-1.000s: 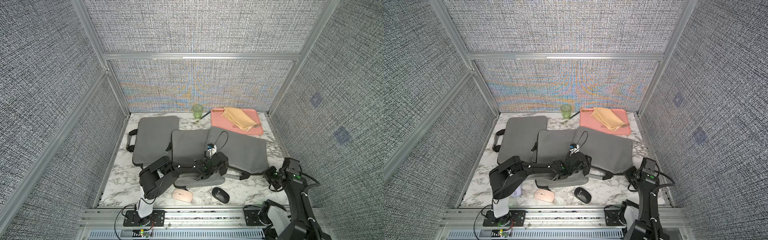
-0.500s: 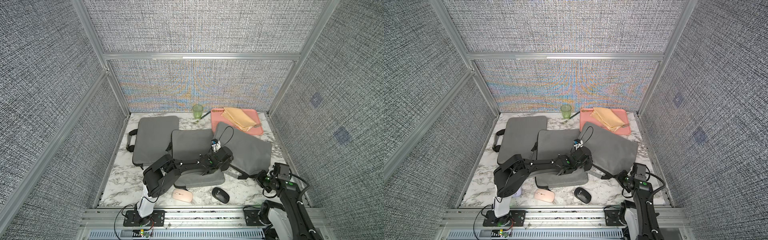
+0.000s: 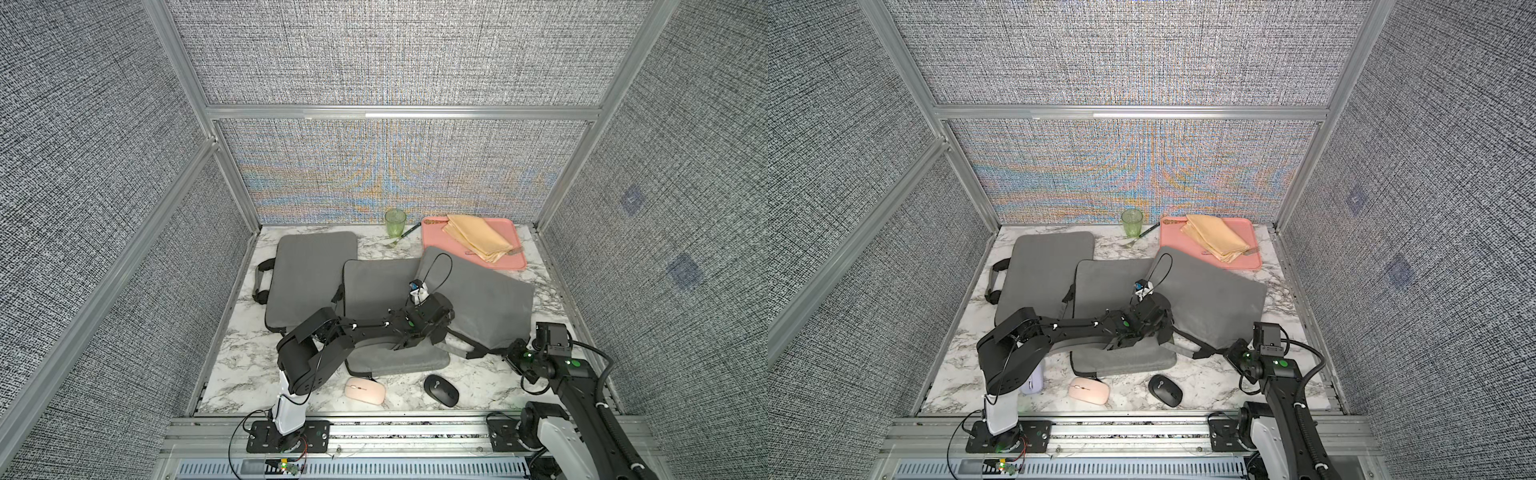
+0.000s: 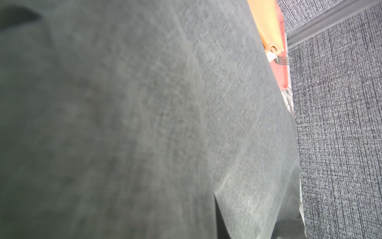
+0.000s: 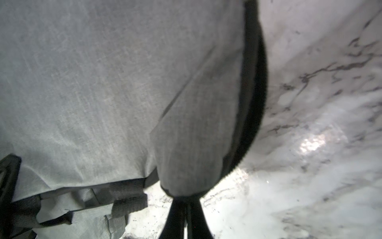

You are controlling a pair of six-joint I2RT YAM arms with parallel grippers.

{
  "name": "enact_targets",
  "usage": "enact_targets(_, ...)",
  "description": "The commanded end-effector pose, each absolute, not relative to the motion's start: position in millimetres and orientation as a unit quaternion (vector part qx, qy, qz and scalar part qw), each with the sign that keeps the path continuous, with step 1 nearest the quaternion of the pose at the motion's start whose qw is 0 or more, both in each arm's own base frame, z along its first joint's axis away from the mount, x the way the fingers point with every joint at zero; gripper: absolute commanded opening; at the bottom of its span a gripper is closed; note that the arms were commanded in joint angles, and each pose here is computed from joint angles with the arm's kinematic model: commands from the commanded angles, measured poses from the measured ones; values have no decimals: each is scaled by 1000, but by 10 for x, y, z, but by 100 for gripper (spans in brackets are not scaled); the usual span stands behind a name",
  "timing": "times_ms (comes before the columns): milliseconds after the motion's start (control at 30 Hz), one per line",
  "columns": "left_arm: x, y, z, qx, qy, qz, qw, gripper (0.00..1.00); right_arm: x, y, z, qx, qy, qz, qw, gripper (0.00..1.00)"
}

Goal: Put the mouse into the laptop bag
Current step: Unzip the zipper on the zippered laptop bag.

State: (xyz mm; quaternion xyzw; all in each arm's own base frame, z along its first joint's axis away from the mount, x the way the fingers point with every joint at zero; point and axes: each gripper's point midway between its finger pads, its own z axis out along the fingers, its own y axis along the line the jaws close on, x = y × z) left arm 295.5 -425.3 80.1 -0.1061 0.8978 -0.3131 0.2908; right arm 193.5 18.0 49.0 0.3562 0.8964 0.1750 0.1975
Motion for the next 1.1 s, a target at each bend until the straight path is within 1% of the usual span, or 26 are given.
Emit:
enact_targets(0,3070,-4253,966,-123,881,-330,316,12,1867,84,480,362,899,151,193,0)
enact_targets(33,3064,-4251,963,-123,882,-330,314,21,1855,63,481,366,898,148,194,0)
enact_targets(67,3052,-4253,967,-123,882,-332,311,34,1848,52,484,370,896,149,196,0)
enact_targets(100,3041,-4249,972,-122,882,-334,310,50,1849,37,490,374,893,150,201,0)
enact_targets(133,3024,-4251,985,-120,882,-337,307,59,1840,24,480,377,892,147,201,0)
enact_targets(233,2936,-4237,1009,-111,884,-348,292,83,1817,15,452,382,892,144,196,0)
enact_targets(300,2812,-4226,985,-102,888,-357,271,93,1812,23,461,380,893,146,195,0)
enact_targets(400,2559,-4239,924,-84,893,-374,234,95,1794,19,490,374,897,141,188,0)
enact_targets(567,2171,-4271,789,-61,901,-386,191,96,1810,40,557,363,900,147,192,0)
enact_targets(733,2065,-4380,697,-49,904,-393,164,96,1863,75,609,354,899,161,202,0)
enact_targets(900,2073,-4272,681,-62,911,-371,170,96,1963,98,673,348,895,176,217,0)
enact_targets(1067,1888,-4326,778,-52,911,-373,167,96,2024,53,739,344,898,165,221,0)
